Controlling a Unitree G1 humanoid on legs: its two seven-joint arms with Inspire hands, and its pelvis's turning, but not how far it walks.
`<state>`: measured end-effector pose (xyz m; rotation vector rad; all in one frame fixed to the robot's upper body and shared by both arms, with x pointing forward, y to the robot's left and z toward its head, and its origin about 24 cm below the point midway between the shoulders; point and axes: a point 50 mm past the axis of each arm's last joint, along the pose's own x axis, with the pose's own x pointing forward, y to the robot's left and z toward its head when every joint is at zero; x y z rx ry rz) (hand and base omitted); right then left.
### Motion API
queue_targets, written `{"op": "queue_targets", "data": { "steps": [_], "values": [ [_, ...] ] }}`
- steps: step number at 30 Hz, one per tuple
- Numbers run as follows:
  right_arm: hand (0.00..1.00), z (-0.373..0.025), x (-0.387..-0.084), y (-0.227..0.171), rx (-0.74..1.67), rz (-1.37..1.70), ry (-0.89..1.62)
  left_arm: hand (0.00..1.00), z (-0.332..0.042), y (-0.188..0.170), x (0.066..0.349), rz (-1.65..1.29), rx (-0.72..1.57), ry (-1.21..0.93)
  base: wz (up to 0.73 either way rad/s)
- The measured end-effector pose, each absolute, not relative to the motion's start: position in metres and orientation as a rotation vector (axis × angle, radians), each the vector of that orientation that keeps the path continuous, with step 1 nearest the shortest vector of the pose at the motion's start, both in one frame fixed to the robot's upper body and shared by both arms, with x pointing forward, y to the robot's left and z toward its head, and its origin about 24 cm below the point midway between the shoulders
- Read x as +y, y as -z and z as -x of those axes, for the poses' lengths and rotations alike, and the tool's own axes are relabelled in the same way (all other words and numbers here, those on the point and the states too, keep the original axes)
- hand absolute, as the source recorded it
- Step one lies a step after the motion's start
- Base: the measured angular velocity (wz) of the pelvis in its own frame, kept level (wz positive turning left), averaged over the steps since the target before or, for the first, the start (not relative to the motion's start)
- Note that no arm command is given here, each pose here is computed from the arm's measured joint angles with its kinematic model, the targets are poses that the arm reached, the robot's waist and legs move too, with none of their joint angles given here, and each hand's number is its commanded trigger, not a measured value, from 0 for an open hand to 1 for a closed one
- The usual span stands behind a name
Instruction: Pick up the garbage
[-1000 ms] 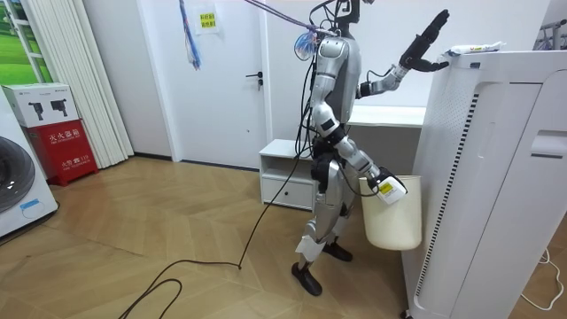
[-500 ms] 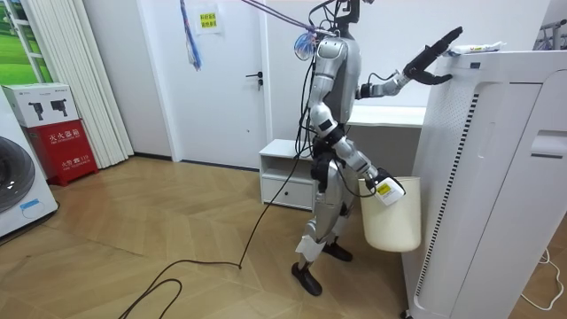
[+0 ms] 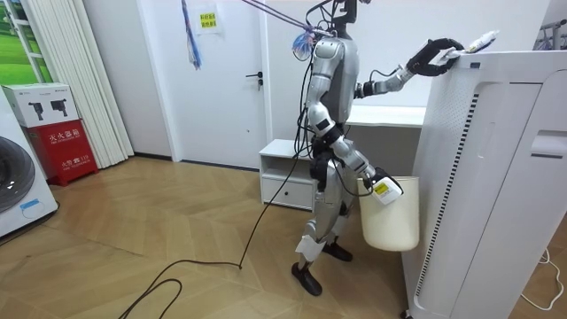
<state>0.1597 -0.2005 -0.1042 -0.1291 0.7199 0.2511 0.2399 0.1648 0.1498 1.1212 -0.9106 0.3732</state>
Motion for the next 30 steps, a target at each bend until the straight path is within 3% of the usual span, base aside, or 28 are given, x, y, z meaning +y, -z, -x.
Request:
{"op": "queue_targets", "data": {
  "steps": [18, 23, 30],
  "values": [
    [1.0, -0.161, -0.207, 0.102, 0.727, 0.145, -0.239, 1.0, -0.241, -0.156, 0.166, -1.059, -0.93, -0.414, 0.0],
    [1.0, -0.162, -0.206, 0.102, 0.726, 0.142, -0.242, 1.0, -0.238, -0.168, 0.165, -0.745, -0.873, -0.33, 0.04],
    [1.0, -0.167, -0.199, 0.101, 0.707, 0.141, -0.269, 1.0, -0.231, -0.179, 0.157, -0.073, -0.741, 0.036, 0.05]
  ]
}}
